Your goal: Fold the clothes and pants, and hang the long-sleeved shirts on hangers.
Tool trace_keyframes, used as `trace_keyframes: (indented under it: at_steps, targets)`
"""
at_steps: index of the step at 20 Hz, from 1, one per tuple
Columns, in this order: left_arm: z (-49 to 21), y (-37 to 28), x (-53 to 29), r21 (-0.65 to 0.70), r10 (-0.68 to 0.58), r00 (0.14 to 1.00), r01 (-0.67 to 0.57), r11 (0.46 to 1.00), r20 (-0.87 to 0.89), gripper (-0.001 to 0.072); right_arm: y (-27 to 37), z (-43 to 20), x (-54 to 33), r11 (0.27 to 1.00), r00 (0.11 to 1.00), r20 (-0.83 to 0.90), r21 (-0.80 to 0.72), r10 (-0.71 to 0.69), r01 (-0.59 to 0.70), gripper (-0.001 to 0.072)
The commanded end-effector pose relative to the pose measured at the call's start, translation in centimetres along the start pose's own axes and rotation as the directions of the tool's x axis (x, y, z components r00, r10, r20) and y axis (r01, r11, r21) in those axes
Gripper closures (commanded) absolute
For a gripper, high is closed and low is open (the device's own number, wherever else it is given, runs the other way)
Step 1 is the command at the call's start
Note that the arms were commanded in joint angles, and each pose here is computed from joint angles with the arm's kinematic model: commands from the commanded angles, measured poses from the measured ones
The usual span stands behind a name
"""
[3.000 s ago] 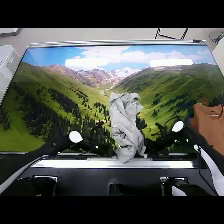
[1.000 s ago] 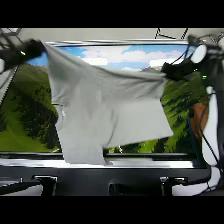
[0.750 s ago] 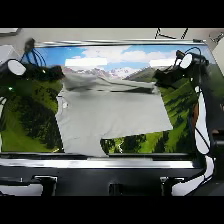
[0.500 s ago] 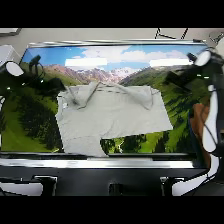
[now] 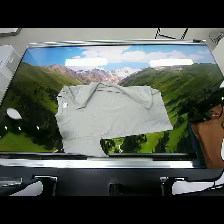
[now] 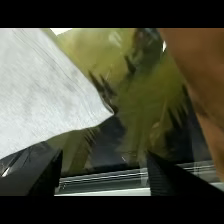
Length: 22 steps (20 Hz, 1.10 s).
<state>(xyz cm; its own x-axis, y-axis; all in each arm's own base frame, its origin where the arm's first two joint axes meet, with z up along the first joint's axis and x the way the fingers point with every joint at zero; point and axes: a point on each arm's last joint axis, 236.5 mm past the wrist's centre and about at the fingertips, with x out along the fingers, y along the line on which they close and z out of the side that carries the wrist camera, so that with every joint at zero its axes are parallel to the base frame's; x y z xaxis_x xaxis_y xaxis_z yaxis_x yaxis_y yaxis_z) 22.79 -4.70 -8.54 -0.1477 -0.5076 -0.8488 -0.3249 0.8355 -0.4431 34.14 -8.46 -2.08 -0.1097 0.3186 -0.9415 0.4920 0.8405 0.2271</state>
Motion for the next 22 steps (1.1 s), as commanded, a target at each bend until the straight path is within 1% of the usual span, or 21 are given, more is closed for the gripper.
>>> trace_keyframes:
  at_steps: [1, 2, 4, 5, 6, 7, 8, 10, 12, 14, 20, 22]
  targets:
    - [-1.3, 0.0, 3.6, -0.038, -0.089, 0.995, 0.091, 0.995, 0.053, 0.0179, -0.4, -1.3, 1.1, 1.0, 0.999, -0.036, -0.01, 0.013, -0.014, 0.0144]
    - [-0.4, -0.2, 3.6, -0.048, -0.098, 0.991, 0.102, 0.994, 0.09, 0.0201, -0.3, -1.3, 1.1, 1.0, 0.999, -0.038, -0.013, 0.018, -0.018, 0.0144]
    - [1.1, -0.6, 3.5, -0.06, -0.112, 0.982, 0.123, 0.991, 0.15, 0.0202, -0.1, -1.4, 1.1, 1.0, 0.999, -0.04, -0.014, 0.025, -0.026, 0.0144]
    - [1.6, -0.8, 3.4, -0.061, -0.115, 0.978, 0.127, 0.99, 0.173, 0.0235, 0.0, -1.4, 1.1, 0.999, 0.999, -0.041, -0.014, 0.029, -0.029, 0.0144]
    - [2.1, -0.9, 3.5, -0.058, -0.113, 0.975, 0.126, 0.99, 0.193, 0.029, 0.0, -1.4, 1.1, 0.999, 0.999, -0.041, -0.014, 0.029, -0.03, 0.0144]
    - [2.5, -1.0, 3.5, -0.058, -0.109, 0.971, 0.124, 0.991, 0.211, 0.0368, 0.0, -1.4, 1.1, 0.999, 0.999, -0.041, -0.014, 0.029, -0.03, 0.0145]
    - [2.9, -1.1, 3.5, -0.063, -0.104, 0.968, 0.121, 0.991, 0.227, 0.0462, 0.0, -1.5, 1.2, 0.999, 0.999, -0.044, -0.013, 0.029, -0.03, 0.0146]
    - [3.5, -1.2, 3.1, -0.056, -0.103, 0.964, 0.12, 0.991, 0.245, 0.0676, -0.3, -1.8, 1.9, 1.0, 0.998, -0.059, -0.007, 0.028, -0.028, 0.0153]
    - [4.2, -1.4, 2.2, -0.023, -0.095, 0.96, 0.105, 0.994, 0.265, 0.0685, -0.5, -2.4, 3.6, 1.0, 0.996, -0.085, -0.003, 0.029, -0.029, 0.0154]
    - [4.9, -1.8, 1.1, 0.002, -0.093, 0.955, 0.097, 0.995, 0.282, 0.0685, -0.2, -3.3, 5.8, 0.999, 0.993, -0.115, -0.041, 0.029, -0.034, 0.0162]
    - [5.7, -2.1, 0.1, 0.028, -0.087, 0.95, 0.083, 0.996, 0.3, 0.0685, 2.2, -2.0, 9.2, 0.994, 0.999, -0.035, -0.104, 0.039, -0.042, 0.0161]
    - [5.7, -2.1, 0.0, 0.028, -0.088, 0.95, 0.083, 0.996, 0.301, 0.0685, 2.5, -2.3, 10.0, 0.994, 0.997, -0.062, -0.097, 0.043, -0.049, 0.0163]
